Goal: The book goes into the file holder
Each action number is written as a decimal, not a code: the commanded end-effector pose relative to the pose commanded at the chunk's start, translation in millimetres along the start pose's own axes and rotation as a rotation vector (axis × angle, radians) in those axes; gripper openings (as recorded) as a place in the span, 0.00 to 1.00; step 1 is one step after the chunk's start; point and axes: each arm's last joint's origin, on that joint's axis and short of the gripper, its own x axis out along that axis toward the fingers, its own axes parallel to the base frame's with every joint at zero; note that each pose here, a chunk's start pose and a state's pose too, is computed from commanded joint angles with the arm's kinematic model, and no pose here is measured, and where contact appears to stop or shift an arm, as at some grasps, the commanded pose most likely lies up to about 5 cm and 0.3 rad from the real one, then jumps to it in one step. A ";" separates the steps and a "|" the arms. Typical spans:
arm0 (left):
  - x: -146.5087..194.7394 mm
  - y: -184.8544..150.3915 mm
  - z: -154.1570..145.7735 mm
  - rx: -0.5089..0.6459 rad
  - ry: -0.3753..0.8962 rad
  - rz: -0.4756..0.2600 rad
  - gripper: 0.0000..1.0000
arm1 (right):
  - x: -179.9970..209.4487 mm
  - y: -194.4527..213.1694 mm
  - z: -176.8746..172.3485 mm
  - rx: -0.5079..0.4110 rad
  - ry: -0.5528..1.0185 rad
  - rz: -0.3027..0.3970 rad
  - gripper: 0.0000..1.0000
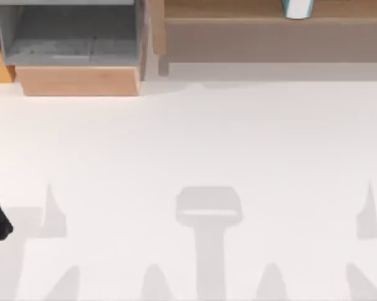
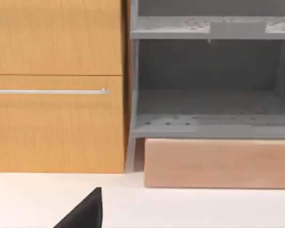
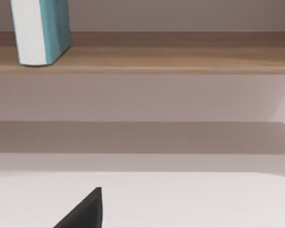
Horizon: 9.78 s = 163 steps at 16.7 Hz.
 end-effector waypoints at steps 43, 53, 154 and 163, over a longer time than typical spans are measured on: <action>301.4 -443.8 42.4 -0.009 -0.008 -0.014 1.00 | 0.0 0.0 0.0 0.000 0.000 0.000 1.00; 318.5 -446.3 43.9 -0.013 -0.011 -0.017 1.00 | 0.0 0.0 0.0 0.000 0.000 0.000 1.00; 263.3 -71.4 -10.8 1.561 0.186 -0.242 0.00 | 0.0 0.0 0.0 0.000 0.000 0.000 1.00; 263.3 -71.4 -10.8 1.561 0.186 -0.242 0.68 | 0.0 0.0 0.0 0.000 0.000 0.000 1.00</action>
